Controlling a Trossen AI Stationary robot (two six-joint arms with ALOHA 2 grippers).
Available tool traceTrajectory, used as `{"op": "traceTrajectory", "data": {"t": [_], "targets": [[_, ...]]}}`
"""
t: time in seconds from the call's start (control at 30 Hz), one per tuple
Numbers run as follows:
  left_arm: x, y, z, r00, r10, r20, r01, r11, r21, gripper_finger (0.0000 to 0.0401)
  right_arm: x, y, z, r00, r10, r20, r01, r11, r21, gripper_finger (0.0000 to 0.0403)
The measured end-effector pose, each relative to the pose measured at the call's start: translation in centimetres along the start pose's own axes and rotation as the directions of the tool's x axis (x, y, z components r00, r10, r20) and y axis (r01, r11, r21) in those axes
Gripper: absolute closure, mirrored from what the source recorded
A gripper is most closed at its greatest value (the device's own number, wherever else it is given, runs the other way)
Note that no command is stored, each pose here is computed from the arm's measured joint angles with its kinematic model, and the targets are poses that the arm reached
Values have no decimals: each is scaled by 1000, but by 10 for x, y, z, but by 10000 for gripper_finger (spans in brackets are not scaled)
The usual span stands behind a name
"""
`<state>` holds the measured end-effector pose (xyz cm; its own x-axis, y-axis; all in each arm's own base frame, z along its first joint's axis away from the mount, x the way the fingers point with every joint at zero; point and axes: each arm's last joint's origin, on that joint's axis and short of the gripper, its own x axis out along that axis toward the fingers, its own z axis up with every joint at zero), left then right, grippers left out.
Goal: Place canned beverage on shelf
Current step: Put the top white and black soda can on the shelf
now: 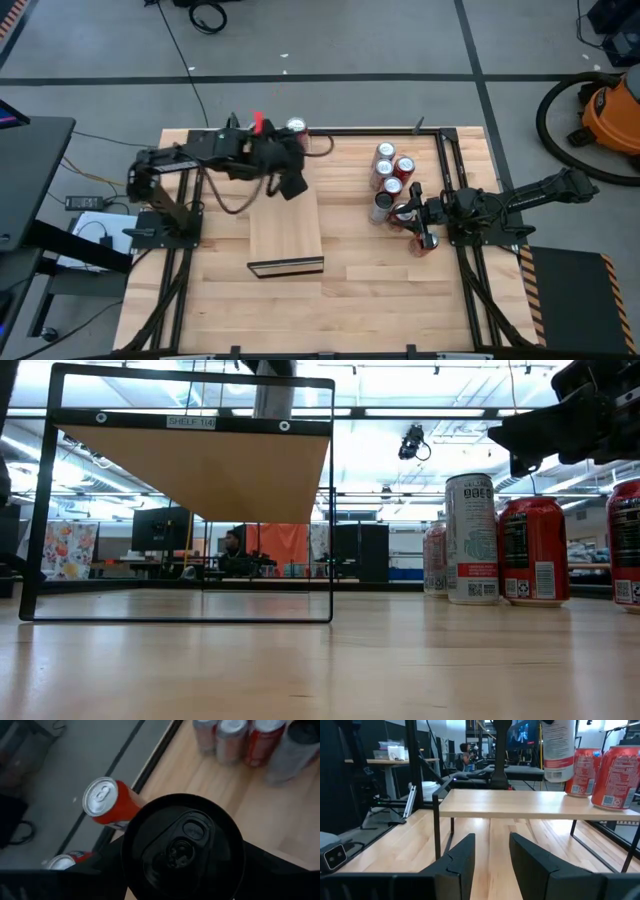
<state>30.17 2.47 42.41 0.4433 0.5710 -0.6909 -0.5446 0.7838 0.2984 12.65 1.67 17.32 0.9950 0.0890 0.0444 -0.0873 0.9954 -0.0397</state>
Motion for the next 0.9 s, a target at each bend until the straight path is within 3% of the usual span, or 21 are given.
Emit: {"op": "traceTrajectory", "data": {"t": [0.2, 0.37, 0.57, 0.9], "targets": [[-4, 29, -26, 998, -34, 45, 40, 989, -146, 142, 0, 0, 1, 1000, -2, 10, 2, 1000, -4, 273], [1, 48, -50, 998, -54, 29, 61, 946, -319, 142, 0, 0, 2, 1000, -6, 21, 6, 1000, -6, 273], [4, 56, -59, 999, -47, -2, 42, 912, -408, 142, 0, -1, 3, 1000, -10, 27, 11, 1000, -20, 273], [6, 63, -69, 994, 37, -100, -87, 825, -559, 142, 0, -1, 7, 997, -21, 70, 26, 997, -71, 273]]}}
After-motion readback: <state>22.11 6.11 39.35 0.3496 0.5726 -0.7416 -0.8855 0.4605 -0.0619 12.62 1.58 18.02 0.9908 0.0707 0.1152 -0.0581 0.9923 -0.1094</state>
